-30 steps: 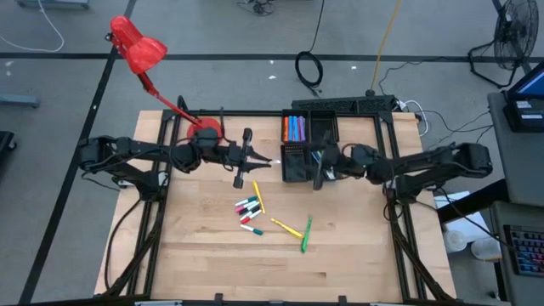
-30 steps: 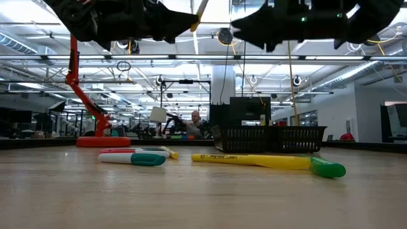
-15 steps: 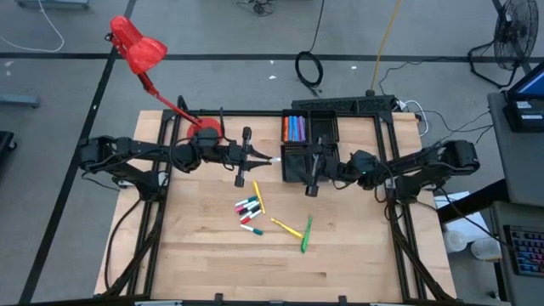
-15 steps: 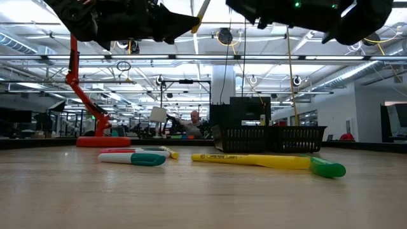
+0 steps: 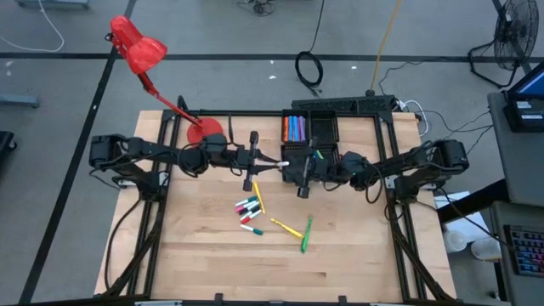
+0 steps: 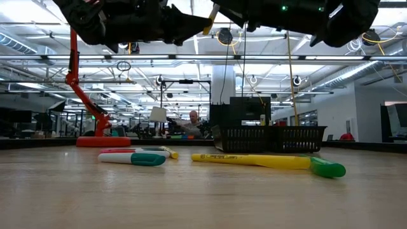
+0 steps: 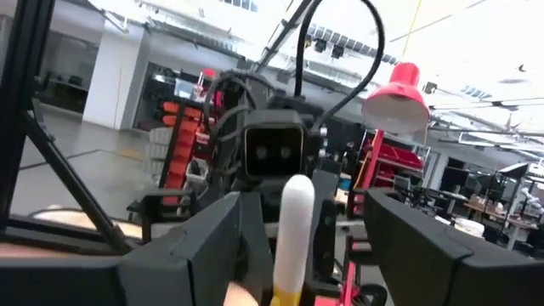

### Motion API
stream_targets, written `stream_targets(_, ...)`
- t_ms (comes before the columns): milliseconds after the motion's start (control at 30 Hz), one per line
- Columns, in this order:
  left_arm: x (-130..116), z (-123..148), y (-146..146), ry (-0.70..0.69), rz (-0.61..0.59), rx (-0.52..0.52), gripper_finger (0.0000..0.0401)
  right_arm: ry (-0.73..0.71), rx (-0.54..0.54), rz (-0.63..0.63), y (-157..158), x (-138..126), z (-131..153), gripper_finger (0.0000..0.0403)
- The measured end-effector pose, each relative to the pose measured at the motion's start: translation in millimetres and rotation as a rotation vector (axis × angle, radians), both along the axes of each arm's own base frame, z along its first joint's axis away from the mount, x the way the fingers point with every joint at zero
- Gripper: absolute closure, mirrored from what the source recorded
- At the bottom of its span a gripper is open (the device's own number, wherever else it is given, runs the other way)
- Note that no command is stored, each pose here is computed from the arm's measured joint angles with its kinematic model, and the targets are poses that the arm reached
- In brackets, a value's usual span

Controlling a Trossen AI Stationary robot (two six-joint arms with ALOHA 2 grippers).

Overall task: Pick & Place Markers
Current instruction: Put the yellow and white highlighter pen into the top right black bin

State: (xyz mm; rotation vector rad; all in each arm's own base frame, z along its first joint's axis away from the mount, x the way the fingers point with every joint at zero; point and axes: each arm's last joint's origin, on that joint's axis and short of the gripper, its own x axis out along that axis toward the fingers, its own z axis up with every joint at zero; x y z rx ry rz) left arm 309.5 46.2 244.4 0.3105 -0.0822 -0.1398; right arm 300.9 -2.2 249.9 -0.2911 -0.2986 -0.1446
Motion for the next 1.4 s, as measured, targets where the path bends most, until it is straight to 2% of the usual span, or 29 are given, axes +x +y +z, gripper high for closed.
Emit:
stream_targets(133,3.4,1.4,0.7,-0.004,0.0,0.001,0.0365,0.006,0.001,0.0,0.0,0.2,-0.6,0.0206)
stream_targets(233,4.0,1.3,0.9,0.0,0.0,-0.001,0.0365,0.015,0.007,0.002,0.0,0.5,-1.5,0.0247)
stream_targets(433,4.2,0.2,1.2,0.015,0.003,-0.009,0.0359,0.038,-0.014,-0.001,0.1,1.1,-3.4,0.0375)
stream_targets(633,4.6,-2.7,4.3,0.043,0.114,-0.014,0.0322,0.063,-0.006,-0.058,-4.3,1.0,-4.9,0.0379)
stream_targets(833,1.8,-0.4,11.7,0.049,0.373,0.003,0.0283,0.168,0.038,-0.264,-25.8,-9.8,-2.4,0.0379)
stream_targets(1033,-0.9,-4.2,20.5,0.1,0.633,0.062,0.0252,0.235,0.095,-0.512,-58.3,-37.2,-7.7,0.0379)
stream_targets(1233,-6.9,-18.0,38.8,0.233,0.692,0.001,0.0248,0.238,0.254,-0.641,-108.2,-73.6,-32.8,0.0379)
stream_targets(1400,-10.0,-19.2,50.5,0.231,0.669,-0.074,0.0261,0.28,0.37,-0.665,-138.9,-92.7,-53.4,0.0379)
